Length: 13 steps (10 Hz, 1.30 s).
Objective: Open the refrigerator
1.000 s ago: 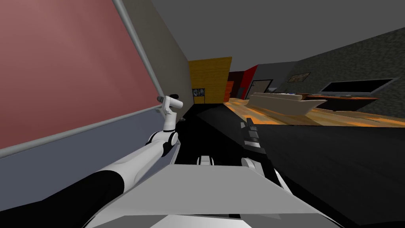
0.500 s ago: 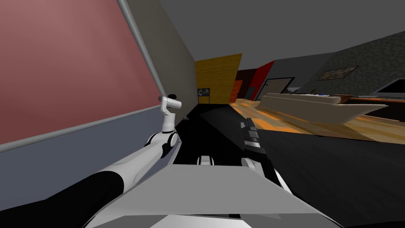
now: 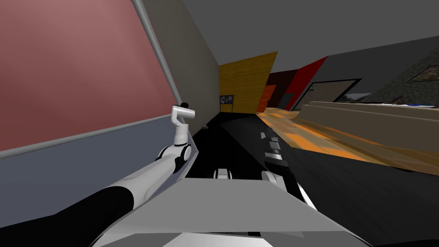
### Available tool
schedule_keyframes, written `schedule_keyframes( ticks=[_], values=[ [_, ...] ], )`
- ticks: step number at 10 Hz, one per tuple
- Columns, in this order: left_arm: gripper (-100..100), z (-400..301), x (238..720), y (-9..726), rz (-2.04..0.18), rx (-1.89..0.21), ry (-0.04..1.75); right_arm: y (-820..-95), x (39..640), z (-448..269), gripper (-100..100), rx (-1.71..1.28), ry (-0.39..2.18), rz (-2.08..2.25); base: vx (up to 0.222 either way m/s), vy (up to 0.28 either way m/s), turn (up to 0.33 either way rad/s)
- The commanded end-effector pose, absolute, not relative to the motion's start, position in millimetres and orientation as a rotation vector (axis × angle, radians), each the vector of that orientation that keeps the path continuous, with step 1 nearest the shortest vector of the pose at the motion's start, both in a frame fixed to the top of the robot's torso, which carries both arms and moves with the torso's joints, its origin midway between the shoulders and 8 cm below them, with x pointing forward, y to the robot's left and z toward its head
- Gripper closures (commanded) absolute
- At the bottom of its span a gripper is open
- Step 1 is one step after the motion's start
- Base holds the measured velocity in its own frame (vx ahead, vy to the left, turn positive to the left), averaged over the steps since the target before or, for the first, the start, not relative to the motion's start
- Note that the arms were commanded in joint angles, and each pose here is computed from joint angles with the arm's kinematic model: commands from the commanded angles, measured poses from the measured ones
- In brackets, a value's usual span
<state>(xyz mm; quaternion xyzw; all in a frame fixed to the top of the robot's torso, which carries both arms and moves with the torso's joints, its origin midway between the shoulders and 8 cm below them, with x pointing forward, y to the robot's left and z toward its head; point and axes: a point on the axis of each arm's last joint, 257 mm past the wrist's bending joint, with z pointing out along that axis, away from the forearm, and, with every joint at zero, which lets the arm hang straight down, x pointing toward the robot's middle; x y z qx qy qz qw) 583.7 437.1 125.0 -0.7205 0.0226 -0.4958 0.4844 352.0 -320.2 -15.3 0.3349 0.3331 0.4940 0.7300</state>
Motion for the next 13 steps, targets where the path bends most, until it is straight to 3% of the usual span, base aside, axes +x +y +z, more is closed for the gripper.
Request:
schedule_keyframes(
  ticks=[1,10,13],
  values=[
    [100,126,594,415,-1.250,-1.767,0.107,-320,352,-15,0,0.737,0.733,1.088,-0.167,0.011,-0.036],
    [100,139,623,318,-1.431,-1.785,0.313,-320,352,-15,0,0.737,0.733,1.088,-0.276,-0.028,-0.074],
    [100,128,627,302,-1.442,-1.808,0.355,-320,352,-15,0,0.737,0.733,1.088,-0.171,0.005,-0.047]
  ],
)
